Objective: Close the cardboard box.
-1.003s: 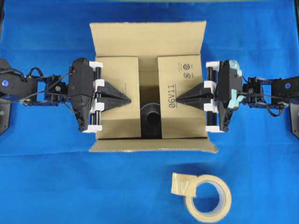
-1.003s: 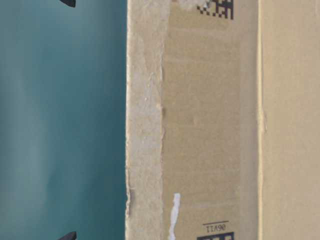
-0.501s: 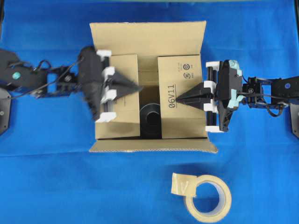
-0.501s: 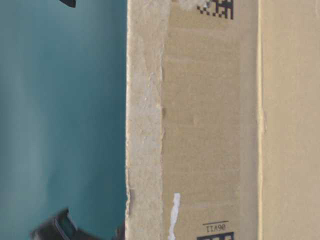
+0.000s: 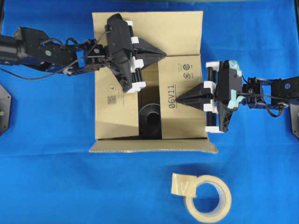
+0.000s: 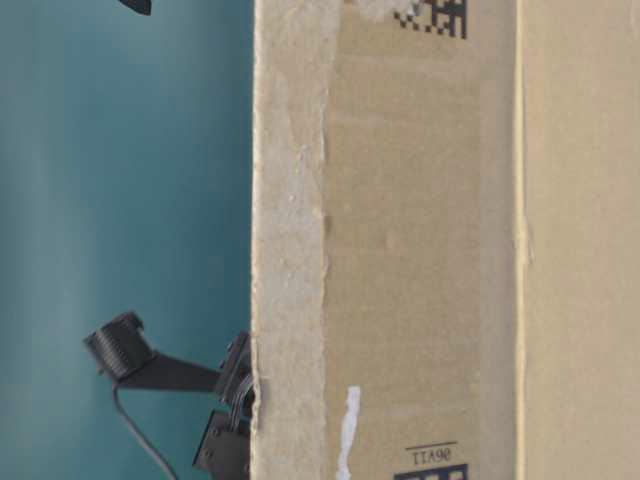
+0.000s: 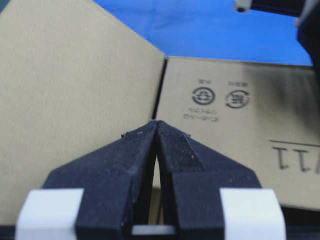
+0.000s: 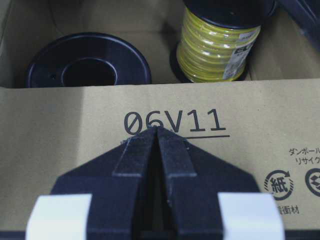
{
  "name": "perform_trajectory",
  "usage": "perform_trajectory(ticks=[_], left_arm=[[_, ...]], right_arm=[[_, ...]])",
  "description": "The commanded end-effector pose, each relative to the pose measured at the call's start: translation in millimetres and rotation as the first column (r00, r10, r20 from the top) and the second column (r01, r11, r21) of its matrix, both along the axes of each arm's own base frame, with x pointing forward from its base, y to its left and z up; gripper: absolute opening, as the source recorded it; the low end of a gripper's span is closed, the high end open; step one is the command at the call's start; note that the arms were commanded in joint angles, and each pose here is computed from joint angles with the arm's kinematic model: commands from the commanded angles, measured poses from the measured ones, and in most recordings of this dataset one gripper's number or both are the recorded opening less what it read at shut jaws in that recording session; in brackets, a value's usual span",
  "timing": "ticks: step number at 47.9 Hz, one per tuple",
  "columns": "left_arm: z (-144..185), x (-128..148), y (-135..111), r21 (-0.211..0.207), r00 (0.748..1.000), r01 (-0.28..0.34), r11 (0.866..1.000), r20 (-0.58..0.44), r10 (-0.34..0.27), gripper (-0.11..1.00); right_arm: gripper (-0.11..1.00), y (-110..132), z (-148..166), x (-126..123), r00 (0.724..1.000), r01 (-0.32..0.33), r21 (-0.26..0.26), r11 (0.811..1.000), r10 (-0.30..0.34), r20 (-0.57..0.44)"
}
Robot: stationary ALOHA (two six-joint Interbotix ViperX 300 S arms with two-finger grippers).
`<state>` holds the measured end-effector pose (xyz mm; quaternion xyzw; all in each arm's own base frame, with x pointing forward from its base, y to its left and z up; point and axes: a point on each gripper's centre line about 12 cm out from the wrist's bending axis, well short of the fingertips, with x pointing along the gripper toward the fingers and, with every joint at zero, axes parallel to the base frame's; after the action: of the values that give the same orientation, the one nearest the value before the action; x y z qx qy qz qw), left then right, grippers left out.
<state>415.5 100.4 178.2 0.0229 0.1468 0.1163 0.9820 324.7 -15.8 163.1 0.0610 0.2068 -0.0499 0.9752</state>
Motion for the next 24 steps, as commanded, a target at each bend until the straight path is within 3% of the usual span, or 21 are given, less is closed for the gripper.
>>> perform_trajectory(ticks=[1, 24], left_arm=[[6, 7, 3, 0.009, 1.000, -0.002, 1.000, 0.025, 0.002, 0.00], [-9, 8, 12, 0.004, 1.000, -0.021, 1.000, 0.001, 0.021, 0.00]], right_arm=[[0.00, 0, 9, 5, 0.999, 0.002, -0.001, 1.000, -0.002, 0.035], [0.00, 5, 9, 5, 0.999, -0.014, -0.001, 1.000, 0.014, 0.037]])
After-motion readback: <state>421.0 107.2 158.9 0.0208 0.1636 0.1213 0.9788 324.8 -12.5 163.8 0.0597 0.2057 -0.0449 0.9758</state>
